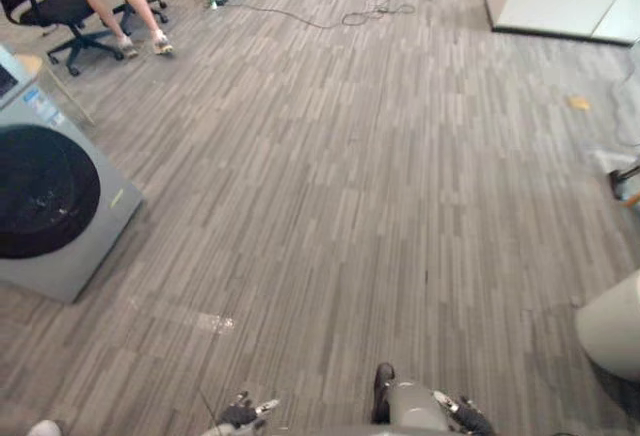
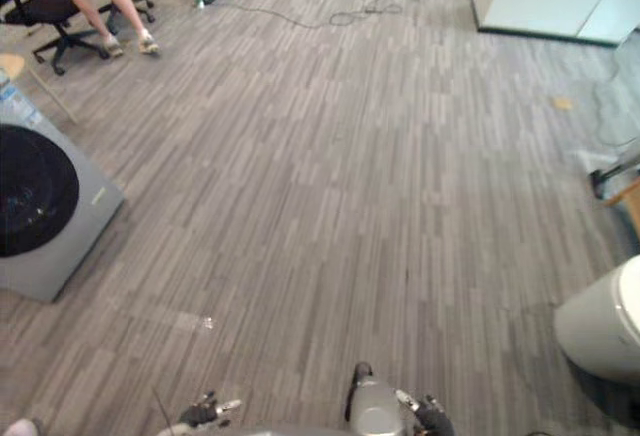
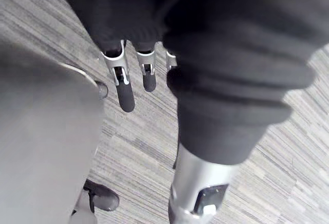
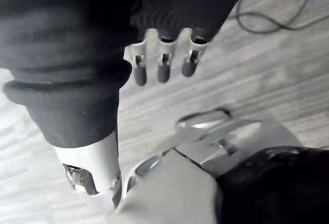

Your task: Organize washtable

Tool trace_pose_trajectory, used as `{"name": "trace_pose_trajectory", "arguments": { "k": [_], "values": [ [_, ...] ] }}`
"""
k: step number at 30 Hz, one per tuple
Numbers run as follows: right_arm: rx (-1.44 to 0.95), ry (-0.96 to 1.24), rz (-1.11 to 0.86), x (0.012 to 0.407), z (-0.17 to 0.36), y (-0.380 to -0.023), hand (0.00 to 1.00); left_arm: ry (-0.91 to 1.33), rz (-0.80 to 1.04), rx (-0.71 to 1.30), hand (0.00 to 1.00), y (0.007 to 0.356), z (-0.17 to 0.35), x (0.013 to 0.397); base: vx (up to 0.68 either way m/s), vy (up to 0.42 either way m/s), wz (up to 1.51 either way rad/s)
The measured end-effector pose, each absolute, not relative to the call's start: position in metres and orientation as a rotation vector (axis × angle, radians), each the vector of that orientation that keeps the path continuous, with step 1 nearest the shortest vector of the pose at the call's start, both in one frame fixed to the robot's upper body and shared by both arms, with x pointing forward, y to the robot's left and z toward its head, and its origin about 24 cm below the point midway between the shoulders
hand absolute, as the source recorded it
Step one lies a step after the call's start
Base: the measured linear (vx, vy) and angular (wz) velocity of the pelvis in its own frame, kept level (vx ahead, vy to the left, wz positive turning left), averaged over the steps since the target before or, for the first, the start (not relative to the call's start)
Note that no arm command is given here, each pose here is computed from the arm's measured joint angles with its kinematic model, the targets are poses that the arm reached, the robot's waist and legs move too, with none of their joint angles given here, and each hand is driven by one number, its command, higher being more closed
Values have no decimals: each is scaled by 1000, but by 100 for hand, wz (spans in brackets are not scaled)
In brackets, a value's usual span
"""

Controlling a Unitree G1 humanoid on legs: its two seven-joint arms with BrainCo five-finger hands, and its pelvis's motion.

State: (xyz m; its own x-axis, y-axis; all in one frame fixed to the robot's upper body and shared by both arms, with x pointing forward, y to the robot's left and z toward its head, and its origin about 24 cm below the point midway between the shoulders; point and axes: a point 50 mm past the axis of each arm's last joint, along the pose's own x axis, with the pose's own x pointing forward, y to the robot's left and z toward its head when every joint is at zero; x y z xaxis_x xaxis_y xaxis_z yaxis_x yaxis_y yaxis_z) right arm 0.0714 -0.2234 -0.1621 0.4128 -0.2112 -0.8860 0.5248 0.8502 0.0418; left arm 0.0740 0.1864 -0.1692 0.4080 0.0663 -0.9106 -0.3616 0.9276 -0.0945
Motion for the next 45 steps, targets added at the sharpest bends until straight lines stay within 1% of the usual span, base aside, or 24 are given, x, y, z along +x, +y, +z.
{"name": "trace_pose_trajectory", "arguments": {
  "k": [4,8,12,13,16,17,20,22,25,29,35,38,40,43,45],
  "values": [
    [316,1060,-463,70,-162,-225,0,1105,286,-327,0,185,-168,77,414,-193,22],
    [295,1109,-452,64,-166,-220,0,1022,386,-374,0,193,-163,91,353,-94,-12],
    [320,1123,-465,67,-168,-215,0,968,410,-384,0,198,-159,102,268,168,-31],
    [350,1126,-472,69,-169,-209,0,958,414,-377,0,202,-158,104,293,289,-37],
    [345,1124,-493,66,-168,-215,0,983,421,-400,0,198,-160,98,284,297,-38],
    [358,1138,-482,64,-170,-208,0,978,424,-383,0,204,-159,100,321,252,-7],
    [359,1147,-467,63,-171,-203,0,981,428,-381,0,208,-159,99,290,182,-18],
    [358,1147,-467,62,-171,-203,0,983,463,-403,0,215,-160,93,267,134,-52],
    [366,1135,-461,63,-170,-205,0,1019,500,-437,0,212,-164,82,237,144,-53],
    [422,1144,-537,48,-172,-207,0,1074,490,-393,0,216,-166,67,255,98,-7],
    [440,1070,-567,58,-167,-216,0,1201,451,-364,0,210,-173,35,321,-8,25],
    [454,1056,-586,58,-167,-218,0,1228,461,-403,0,204,-175,26,435,-229,58],
    [478,1092,-602,47,-170,-213,0,1210,540,-458,0,207,-175,20,474,-312,59],
    [469,1051,-617,55,-166,-222,0,1206,617,-580,0,191,-177,8,440,-260,7],
    [488,1047,-640,53,-166,-224,0,1206,640,-608,0,187,-178,4,422,-205,22]
  ]
}}
